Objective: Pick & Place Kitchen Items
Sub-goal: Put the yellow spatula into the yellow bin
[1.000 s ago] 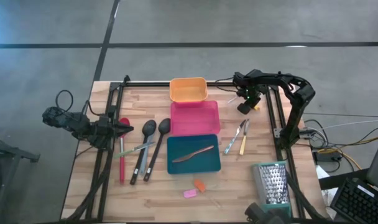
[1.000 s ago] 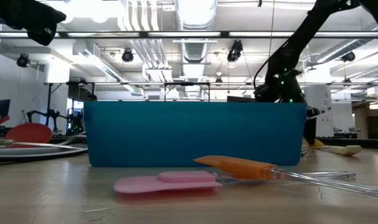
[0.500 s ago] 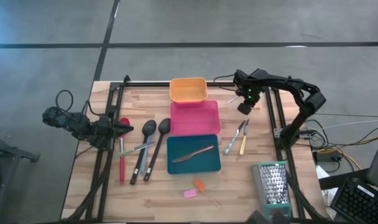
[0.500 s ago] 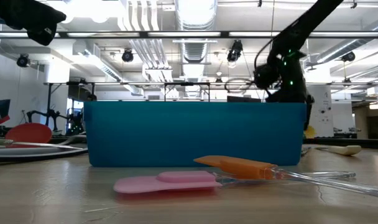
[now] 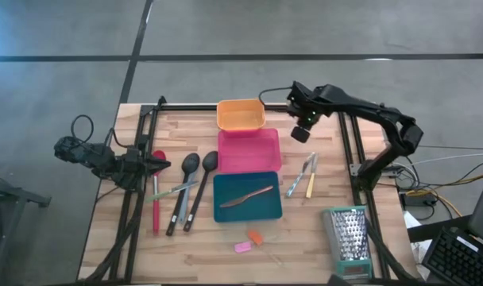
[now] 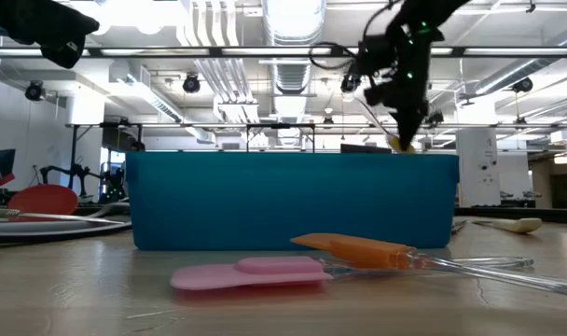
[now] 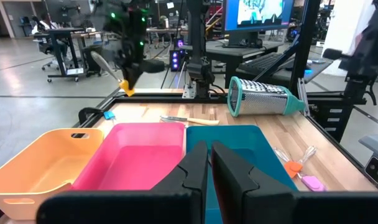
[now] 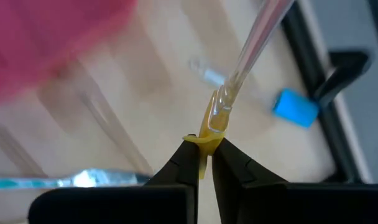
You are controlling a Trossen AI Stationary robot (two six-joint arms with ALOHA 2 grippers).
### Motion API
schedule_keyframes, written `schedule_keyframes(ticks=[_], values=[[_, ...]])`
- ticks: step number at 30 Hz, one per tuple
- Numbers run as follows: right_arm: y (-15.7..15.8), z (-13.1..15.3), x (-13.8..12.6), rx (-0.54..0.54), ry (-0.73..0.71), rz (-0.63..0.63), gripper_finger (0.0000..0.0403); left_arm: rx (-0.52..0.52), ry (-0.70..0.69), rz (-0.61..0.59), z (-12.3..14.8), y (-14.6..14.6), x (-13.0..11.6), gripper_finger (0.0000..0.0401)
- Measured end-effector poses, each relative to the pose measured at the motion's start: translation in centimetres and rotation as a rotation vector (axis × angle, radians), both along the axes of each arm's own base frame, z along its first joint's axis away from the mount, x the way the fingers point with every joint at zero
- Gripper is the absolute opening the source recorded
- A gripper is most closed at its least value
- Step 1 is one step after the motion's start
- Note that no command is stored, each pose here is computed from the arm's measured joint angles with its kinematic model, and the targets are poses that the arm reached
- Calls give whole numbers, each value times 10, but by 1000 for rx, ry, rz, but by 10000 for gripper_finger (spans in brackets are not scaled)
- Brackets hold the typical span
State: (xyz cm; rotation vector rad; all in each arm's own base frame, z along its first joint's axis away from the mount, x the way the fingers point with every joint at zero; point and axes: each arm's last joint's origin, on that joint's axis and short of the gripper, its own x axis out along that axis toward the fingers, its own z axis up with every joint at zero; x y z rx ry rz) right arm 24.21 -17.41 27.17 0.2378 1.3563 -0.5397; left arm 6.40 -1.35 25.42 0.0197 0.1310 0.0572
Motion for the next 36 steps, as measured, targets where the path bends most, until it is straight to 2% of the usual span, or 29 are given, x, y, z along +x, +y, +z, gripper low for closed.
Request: schedule_keyframes(ticks=[6,13,18,26,36], values=[[-3,32,31,-63,-98,38,13,0,0,0,0,0,0,26],[-11,49,69,-94,-139,96,13,0,0,0,0,0,0,26],[-26,43,94,-72,-101,101,13,0,0,0,0,0,0,26],[-48,17,132,0,25,124,13,0,0,0,0,0,0,26],[-57,-12,159,28,78,171,13,0,1,0,0,0,0,26]])
